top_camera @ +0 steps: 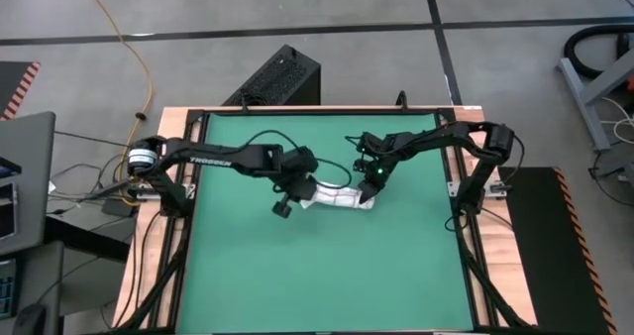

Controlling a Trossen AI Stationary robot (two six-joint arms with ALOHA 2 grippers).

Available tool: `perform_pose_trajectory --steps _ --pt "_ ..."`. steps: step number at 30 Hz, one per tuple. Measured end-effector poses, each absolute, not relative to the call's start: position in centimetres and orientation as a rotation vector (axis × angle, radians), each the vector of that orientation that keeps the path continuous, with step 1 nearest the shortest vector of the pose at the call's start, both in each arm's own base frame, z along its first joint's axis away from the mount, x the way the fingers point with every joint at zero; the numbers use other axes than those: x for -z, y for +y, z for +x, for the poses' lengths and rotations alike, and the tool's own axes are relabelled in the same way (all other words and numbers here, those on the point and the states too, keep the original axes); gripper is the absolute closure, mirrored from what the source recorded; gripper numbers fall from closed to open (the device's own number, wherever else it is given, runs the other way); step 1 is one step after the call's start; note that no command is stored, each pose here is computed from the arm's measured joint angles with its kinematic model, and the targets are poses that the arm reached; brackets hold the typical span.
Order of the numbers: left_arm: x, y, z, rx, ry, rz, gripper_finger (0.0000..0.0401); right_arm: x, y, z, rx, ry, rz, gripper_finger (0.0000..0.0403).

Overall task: Roll towel into tight, uniform cylinder
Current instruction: Roll the white patterned towel

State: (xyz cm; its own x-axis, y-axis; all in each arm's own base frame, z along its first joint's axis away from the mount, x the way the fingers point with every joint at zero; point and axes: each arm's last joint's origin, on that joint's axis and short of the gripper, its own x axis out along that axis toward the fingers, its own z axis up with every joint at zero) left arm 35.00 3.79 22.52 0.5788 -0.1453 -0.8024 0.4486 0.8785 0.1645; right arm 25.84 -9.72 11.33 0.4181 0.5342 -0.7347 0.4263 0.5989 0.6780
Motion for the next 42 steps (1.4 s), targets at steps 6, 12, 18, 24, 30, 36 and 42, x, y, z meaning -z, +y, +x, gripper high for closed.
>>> perform_pose_trajectory --steps 6,12,18,24,30,36,42 --pt "-22.8 1.9 35.9 0.378 0.804 0.482 0.0401 -11.4 -9.9 25.8 -0.112 1.177 0.98 0.0371" --pt "-21.3 1.8 36.5 0.295 0.876 0.579 0.0401 -11.4 -10.3 25.6 -0.152 1.154 0.979 0.0371" --pt "-19.5 3.2 38.2 0.155 0.855 0.522 0.0401 -11.4 -10.4 25.6 -0.168 1.145 0.965 0.0371" --pt "-16.5 4.6 38.5 0.113 0.962 0.436 0.0401 -11.4 -10.4 25.6 -0.176 1.145 0.961 0.0371" --pt "-15.7 6.7 38.2 0.045 1.003 0.345 0.0401 -11.4 -10.2 25.4 -0.2 1.166 0.931 0.0371" --pt "-16.0 9.5 37.3 -0.029 1.025 0.23 0.0401 -11.4 -10.1 25.2 -0.211 1.176 0.921 0.0371" --pt "-15.4 10.7 36.6 0.0 1.067 0.141 0.0401 -11.4 -10.1 25.3 -0.211 1.175 0.921 0.0371"
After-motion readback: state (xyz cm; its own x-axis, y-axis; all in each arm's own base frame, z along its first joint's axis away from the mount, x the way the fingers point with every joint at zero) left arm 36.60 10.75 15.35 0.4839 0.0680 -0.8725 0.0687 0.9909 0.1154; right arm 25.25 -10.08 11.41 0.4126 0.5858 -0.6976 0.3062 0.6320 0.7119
